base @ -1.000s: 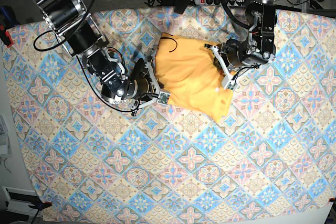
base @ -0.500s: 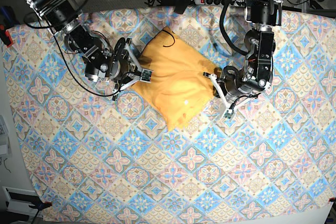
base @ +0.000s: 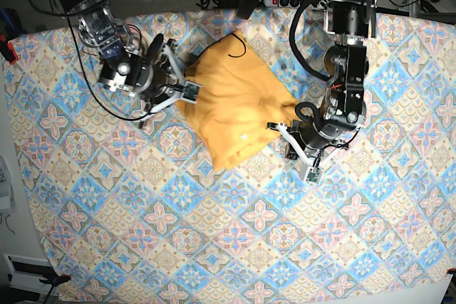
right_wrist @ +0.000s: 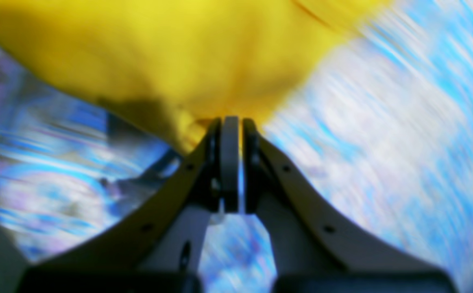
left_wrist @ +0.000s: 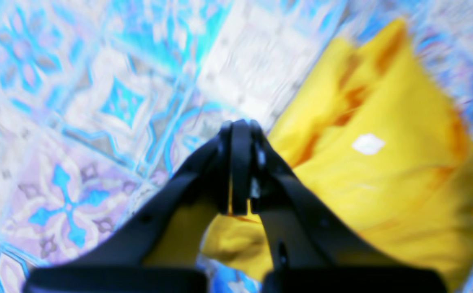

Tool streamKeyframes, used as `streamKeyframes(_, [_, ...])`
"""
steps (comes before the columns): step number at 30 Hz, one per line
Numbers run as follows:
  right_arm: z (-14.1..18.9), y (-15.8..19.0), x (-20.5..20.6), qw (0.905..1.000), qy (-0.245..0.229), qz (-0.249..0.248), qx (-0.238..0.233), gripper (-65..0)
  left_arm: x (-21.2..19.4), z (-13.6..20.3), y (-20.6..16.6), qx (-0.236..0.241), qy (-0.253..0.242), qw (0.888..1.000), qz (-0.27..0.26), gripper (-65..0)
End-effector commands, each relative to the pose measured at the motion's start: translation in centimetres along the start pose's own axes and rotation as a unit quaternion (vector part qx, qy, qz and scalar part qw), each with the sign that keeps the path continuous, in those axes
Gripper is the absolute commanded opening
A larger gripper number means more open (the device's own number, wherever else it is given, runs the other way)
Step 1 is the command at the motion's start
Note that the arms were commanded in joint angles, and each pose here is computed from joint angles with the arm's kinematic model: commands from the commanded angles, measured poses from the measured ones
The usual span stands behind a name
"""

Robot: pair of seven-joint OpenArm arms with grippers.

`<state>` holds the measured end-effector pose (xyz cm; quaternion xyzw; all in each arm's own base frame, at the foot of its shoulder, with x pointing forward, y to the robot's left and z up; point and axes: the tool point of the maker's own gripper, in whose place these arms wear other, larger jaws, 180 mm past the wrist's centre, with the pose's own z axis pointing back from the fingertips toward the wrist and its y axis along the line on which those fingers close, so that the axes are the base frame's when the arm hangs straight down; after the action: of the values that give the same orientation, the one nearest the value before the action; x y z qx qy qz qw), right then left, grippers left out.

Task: Fold the T-shirt properly
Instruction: 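Grasp the shirt edges with both grippers and fold them together, then lift the left gripper away and press the folded shirt with the right gripper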

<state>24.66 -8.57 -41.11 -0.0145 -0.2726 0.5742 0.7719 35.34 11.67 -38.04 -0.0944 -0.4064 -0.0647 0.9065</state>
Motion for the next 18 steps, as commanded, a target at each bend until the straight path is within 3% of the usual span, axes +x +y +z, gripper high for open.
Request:
streamKeyframes(1, [0.8,-0.7,2.9,0.9986,-0.050,-0.010,-0.013,-63.1,0.8,1.4,1.6,0.024,-0.023,0.999,0.007,-65.0])
streamKeyframes(12, [-0.1,2.9,14.1,0.9858,-0.165,-0.017,0.029,-63.1,-5.8,10.5,6.7,0.125,-0.014,0.990,0.065,-65.0])
streamKeyframes(18, [-2.8,5.4,16.7,0.9812,-0.174,-0.026,0.080,-63.1,-9.4,12.9,9.0,0.181,0.003,0.974,0.134,-65.0])
